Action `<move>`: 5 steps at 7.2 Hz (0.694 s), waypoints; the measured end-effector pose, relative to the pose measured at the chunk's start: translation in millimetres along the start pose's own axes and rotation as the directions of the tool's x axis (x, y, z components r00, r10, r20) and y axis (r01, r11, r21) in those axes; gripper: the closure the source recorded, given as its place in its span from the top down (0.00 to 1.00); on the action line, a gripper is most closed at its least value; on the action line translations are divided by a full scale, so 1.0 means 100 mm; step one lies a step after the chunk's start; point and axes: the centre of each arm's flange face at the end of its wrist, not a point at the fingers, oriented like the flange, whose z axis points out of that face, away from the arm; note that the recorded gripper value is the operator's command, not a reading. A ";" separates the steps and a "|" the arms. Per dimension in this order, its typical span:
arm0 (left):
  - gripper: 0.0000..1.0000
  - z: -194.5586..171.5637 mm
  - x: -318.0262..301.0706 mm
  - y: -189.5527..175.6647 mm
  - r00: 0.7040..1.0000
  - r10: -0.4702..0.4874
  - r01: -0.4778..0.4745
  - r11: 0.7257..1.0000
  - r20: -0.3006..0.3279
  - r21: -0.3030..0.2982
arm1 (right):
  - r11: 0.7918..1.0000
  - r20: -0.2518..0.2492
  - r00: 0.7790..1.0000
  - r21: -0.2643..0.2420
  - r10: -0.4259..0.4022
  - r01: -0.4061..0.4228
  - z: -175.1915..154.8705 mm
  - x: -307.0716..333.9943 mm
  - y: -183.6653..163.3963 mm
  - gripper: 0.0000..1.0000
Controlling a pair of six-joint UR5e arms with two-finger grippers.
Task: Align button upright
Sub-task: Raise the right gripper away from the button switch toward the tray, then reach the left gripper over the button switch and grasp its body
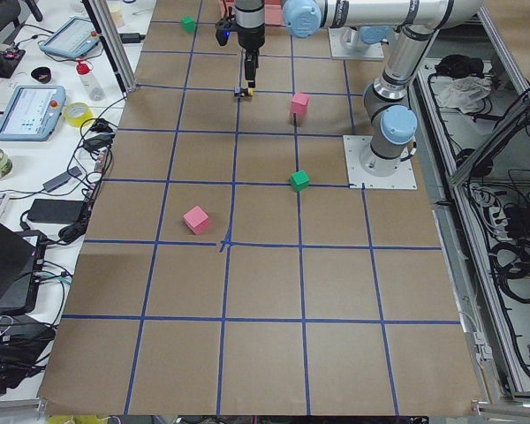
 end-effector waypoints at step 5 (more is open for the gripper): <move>1.00 0.40 0.09 -0.11 0.998 0.009 -0.004 0.997 -0.061 0.078 | 1.000 -0.078 0.997 0.009 0.004 -0.003 -0.32 0.16 -0.01 1.00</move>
